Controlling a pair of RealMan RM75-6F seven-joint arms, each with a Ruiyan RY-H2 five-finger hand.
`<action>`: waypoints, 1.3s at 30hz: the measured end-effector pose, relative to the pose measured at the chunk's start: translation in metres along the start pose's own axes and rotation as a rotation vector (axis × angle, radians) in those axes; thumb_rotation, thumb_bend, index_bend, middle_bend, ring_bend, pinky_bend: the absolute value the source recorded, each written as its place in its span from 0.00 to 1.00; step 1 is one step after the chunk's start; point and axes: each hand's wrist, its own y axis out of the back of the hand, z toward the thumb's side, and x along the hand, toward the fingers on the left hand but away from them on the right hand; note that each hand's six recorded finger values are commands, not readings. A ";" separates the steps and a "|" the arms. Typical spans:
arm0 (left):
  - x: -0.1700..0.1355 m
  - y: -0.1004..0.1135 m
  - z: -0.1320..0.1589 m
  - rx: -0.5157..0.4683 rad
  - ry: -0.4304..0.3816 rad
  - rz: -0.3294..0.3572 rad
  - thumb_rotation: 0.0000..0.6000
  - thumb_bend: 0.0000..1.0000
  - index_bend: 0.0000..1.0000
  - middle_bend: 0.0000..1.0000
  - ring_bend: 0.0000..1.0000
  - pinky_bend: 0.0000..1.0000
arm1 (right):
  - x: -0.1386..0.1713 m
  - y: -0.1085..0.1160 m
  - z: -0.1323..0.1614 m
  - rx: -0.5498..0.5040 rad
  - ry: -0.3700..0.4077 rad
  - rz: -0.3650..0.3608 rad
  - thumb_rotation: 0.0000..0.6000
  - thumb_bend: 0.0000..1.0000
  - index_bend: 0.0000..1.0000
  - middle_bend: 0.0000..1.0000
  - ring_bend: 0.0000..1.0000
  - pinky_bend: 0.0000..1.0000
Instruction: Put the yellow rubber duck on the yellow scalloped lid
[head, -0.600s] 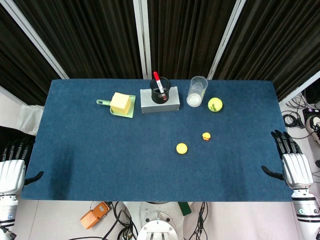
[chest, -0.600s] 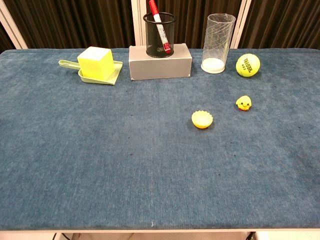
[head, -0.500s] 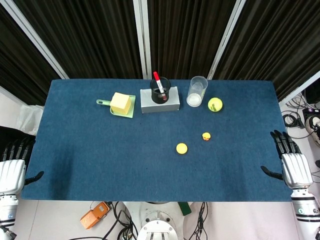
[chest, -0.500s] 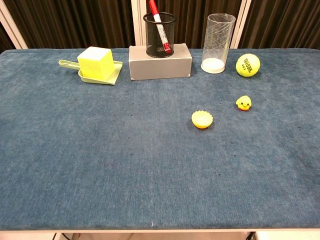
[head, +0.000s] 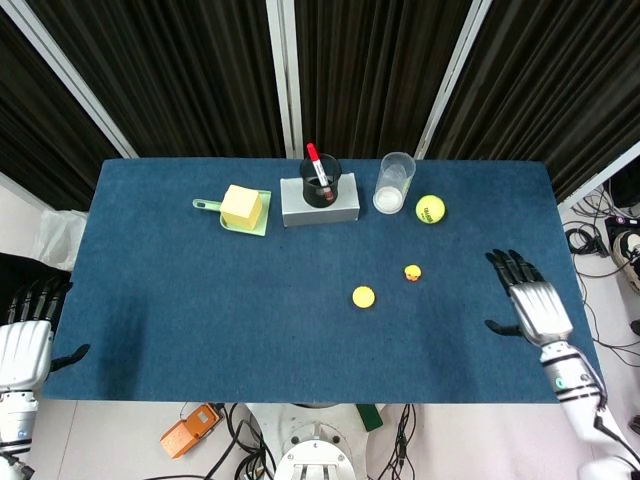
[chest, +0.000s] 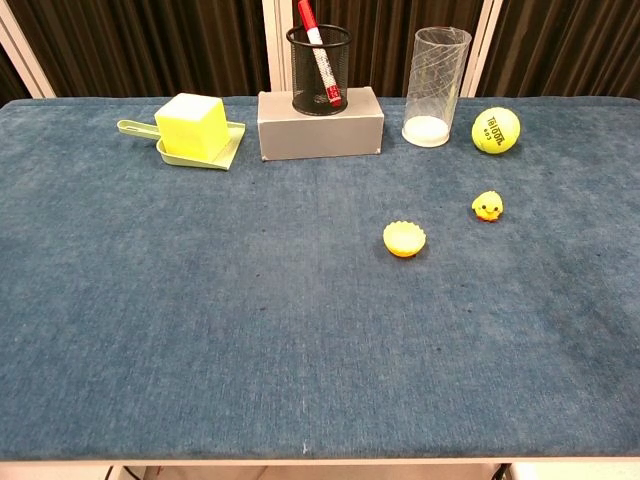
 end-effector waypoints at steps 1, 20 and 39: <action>0.000 0.000 0.000 0.000 0.001 0.000 1.00 0.06 0.12 0.05 0.02 0.02 | -0.010 -0.004 0.005 0.007 0.011 0.025 1.00 0.27 0.12 0.10 0.05 0.21; -0.008 -0.005 -0.013 -0.002 0.041 -0.014 1.00 0.06 0.12 0.05 0.02 0.02 | -0.140 -0.062 0.070 0.124 0.062 0.244 1.00 0.40 0.42 0.10 0.08 0.23; -0.009 -0.006 -0.016 0.005 0.054 -0.021 1.00 0.06 0.12 0.05 0.02 0.02 | -0.151 -0.069 0.076 0.092 0.069 0.260 1.00 0.53 0.65 0.18 0.12 0.25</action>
